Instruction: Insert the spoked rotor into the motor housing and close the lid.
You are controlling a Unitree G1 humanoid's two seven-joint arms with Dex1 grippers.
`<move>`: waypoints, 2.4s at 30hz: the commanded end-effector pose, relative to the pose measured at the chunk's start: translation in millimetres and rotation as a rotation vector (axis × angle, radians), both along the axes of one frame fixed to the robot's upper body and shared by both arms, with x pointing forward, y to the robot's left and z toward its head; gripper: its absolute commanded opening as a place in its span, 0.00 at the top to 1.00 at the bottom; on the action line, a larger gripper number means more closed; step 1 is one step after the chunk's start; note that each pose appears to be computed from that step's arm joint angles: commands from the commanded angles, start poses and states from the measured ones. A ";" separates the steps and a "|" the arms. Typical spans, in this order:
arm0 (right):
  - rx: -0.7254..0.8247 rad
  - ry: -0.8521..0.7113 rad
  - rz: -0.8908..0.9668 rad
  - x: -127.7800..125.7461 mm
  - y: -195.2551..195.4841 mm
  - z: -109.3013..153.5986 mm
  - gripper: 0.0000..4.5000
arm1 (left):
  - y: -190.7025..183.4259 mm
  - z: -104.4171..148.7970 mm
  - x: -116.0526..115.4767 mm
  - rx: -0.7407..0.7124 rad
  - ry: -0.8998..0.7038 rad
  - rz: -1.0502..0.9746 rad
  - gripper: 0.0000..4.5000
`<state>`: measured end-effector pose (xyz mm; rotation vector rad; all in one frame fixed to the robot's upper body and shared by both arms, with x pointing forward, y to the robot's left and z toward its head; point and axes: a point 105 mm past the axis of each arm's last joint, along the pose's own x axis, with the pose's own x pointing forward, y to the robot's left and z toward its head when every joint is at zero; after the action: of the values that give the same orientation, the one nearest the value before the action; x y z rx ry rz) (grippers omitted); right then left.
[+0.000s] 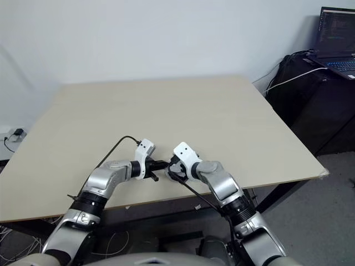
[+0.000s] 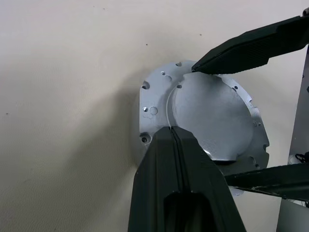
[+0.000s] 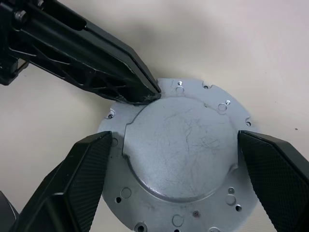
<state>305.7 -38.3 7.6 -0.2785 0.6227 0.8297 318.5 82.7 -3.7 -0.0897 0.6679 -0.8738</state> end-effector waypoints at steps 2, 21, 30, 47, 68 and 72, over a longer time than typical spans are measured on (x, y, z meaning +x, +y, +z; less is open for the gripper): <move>0.031 -0.007 0.001 -3.3 4.0 5.4 0.00 | -10.3 -13.7 -15.4 0.005 0.074 -0.051 1.00; 0.249 -0.173 -0.052 0.4 -1.1 83.4 0.00 | -15.3 -15.1 -17.2 0.000 0.083 -0.073 1.00; 0.175 0.021 -0.277 -15.6 -58.3 54.2 0.00 | -17.6 -15.0 -17.6 -0.006 0.085 -0.081 1.00; 0.573 0.404 -0.612 -27.0 -61.2 29.6 0.00 | -15.6 -14.2 -16.2 -0.001 0.081 -0.090 1.00; 0.680 0.604 -0.636 -14.9 -31.6 7.4 0.00 | -14.1 -11.9 -14.3 -0.001 0.071 -0.086 1.00; 0.690 0.623 -0.626 -14.6 -24.1 3.1 0.00 | -14.1 -11.7 -14.5 -0.003 0.070 -0.086 1.00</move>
<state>290.3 -81.8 4.5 0.7710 0.9064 0.4004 317.7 75.7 1.0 -0.0964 0.6586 -0.9259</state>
